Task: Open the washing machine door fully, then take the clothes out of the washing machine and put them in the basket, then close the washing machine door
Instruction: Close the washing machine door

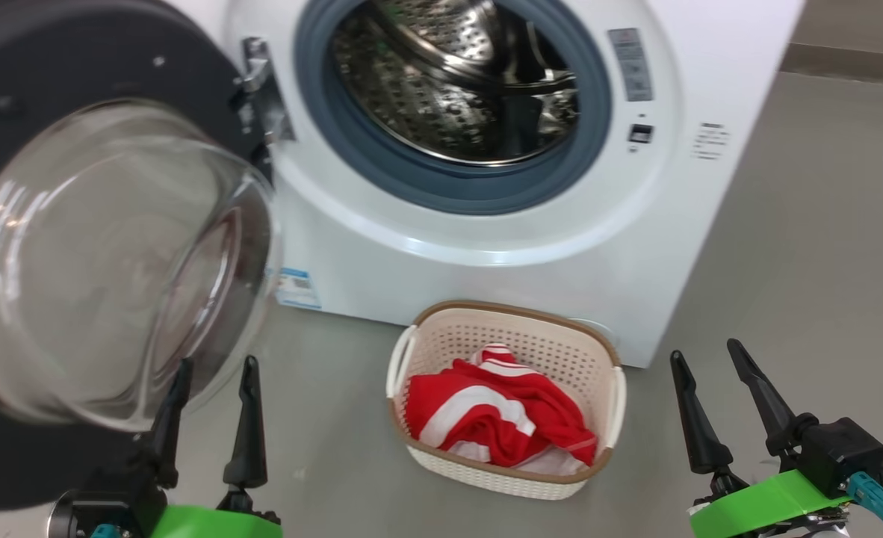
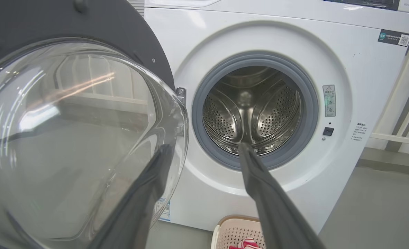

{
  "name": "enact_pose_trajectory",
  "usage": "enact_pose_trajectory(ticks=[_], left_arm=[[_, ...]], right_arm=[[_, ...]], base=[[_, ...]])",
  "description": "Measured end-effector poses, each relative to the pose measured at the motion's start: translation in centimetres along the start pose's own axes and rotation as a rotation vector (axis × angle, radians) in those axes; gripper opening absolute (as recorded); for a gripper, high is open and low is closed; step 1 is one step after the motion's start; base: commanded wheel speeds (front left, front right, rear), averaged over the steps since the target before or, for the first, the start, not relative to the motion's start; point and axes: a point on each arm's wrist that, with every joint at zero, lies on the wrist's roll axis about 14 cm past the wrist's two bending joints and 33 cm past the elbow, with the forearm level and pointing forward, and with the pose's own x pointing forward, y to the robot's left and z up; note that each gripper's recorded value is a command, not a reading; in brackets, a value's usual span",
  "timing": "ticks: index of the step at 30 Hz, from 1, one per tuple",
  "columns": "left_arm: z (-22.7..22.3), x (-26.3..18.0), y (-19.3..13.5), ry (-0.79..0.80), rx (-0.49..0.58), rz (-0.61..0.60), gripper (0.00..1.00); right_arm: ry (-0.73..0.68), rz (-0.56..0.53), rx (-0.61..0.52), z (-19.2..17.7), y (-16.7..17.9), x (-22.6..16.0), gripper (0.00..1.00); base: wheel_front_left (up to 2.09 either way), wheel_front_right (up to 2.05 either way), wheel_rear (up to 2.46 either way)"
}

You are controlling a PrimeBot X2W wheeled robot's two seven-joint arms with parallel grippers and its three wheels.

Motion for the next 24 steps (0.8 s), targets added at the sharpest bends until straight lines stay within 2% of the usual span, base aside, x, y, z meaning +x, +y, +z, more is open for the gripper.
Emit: enact_pose_trajectory(ticks=[16, 24], left_arm=[[2.5, -3.2, 5.6, -0.034, 0.073, 0.174, 1.00], [3.1, -4.6, 7.2, -0.046, 0.078, 0.234, 1.00]], right_arm=[[0.040, 0.234, 0.028, -1.8, 7.7, 2.9, 1.00], [0.053, 0.301, 0.037, -2.3, 10.0, 3.3, 1.00]], base=[[0.00, 0.00, 0.00], [0.00, 0.00, 0.00]])
